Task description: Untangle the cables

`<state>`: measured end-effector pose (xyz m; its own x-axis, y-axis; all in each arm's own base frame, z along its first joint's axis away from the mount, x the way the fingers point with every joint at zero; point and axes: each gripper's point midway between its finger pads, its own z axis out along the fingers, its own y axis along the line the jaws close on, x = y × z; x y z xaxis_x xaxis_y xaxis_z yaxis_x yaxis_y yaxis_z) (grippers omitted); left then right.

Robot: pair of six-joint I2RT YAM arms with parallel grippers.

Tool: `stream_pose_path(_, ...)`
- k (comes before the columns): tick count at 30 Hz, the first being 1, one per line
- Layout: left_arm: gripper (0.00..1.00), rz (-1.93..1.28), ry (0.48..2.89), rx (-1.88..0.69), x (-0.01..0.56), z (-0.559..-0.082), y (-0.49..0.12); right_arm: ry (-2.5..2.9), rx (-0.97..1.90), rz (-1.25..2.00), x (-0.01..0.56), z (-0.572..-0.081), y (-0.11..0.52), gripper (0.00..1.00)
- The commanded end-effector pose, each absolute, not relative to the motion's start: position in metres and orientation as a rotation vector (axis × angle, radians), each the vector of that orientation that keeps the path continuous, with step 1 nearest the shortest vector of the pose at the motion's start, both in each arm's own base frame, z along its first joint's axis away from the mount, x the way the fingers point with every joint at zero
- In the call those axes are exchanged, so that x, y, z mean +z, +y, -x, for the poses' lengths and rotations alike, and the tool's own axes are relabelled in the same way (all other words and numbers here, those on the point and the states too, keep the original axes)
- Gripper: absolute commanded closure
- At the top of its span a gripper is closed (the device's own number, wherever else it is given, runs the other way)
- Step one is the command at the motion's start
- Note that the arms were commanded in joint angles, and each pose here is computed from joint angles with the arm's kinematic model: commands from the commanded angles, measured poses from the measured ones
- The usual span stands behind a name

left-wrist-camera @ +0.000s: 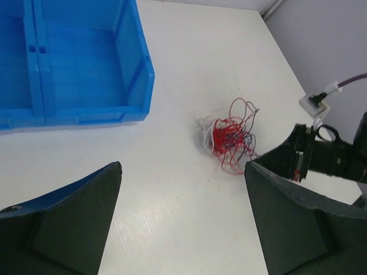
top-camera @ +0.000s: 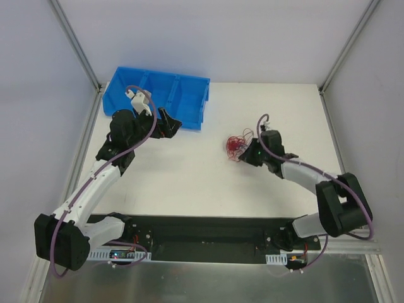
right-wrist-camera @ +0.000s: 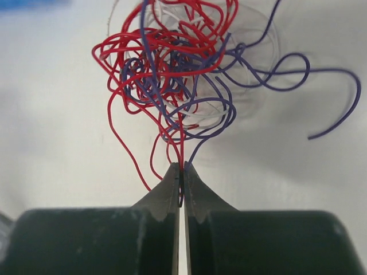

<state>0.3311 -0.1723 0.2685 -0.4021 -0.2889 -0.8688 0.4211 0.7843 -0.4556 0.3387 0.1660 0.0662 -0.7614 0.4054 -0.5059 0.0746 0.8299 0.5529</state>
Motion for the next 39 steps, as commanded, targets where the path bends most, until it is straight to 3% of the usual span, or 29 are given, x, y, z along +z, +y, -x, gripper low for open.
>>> stream_pose_path(1, 0.13, -0.129, 1.832, -0.923, 0.283, -0.328, -0.195, 2.391, 0.831, -0.155, 0.072, -0.274, 0.216, 0.99)
stream_pose_path(5, 0.1, -0.089, 1.891, -1.016, 0.276, -0.328, -0.205, 2.429, 0.899, 0.102, 0.072, -0.21, 0.254, 0.97)
stream_pose_path(7, 0.02, -0.07, 1.907, -0.989, 0.274, -0.332, -0.202, 2.412, 0.915, 0.132, 0.075, -0.195, 0.256, 0.87)
stream_pose_path(10, 0.01, -0.041, 1.923, -0.913, 0.269, -0.336, -0.193, 2.375, 0.905, 0.131, 0.076, -0.187, 0.246, 0.71)
stream_pose_path(13, 0.06, -0.069, 1.922, -0.921, 0.27, -0.334, -0.195, 2.294, 0.81, 0.161, 0.083, -0.198, 0.232, 0.52)
stream_pose_path(16, 0.09, -0.148, 1.941, -0.977, 0.266, -0.329, -0.205, 2.241, 0.795, 0.255, 0.101, -0.208, 0.238, 0.43)
stream_pose_path(20, 0.32, -0.233, 2.01, -1.103, 0.251, -0.32, -0.226, 2.183, 0.975, 0.32, 0.127, -0.213, 0.275, 0.41)
stream_pose_path(22, 0.37, -0.269, 2.047, -1.145, 0.245, -0.314, -0.238, 2.146, 1.075, 0.331, 0.135, -0.212, 0.291, 0.4)
stream_pose_path(36, 0.35, -0.407, 2.328, -1.287, 0.18, -0.255, -0.26, 2.22, 0.809, 0.273, 0.123, -0.222, 0.295, 0.36)
stream_pose_path(39, 0.38, -0.477, 2.429, -1.207, 0.156, -0.258, -0.259, 2.26, 0.763, 0.226, 0.116, -0.223, 0.293, 0.37)
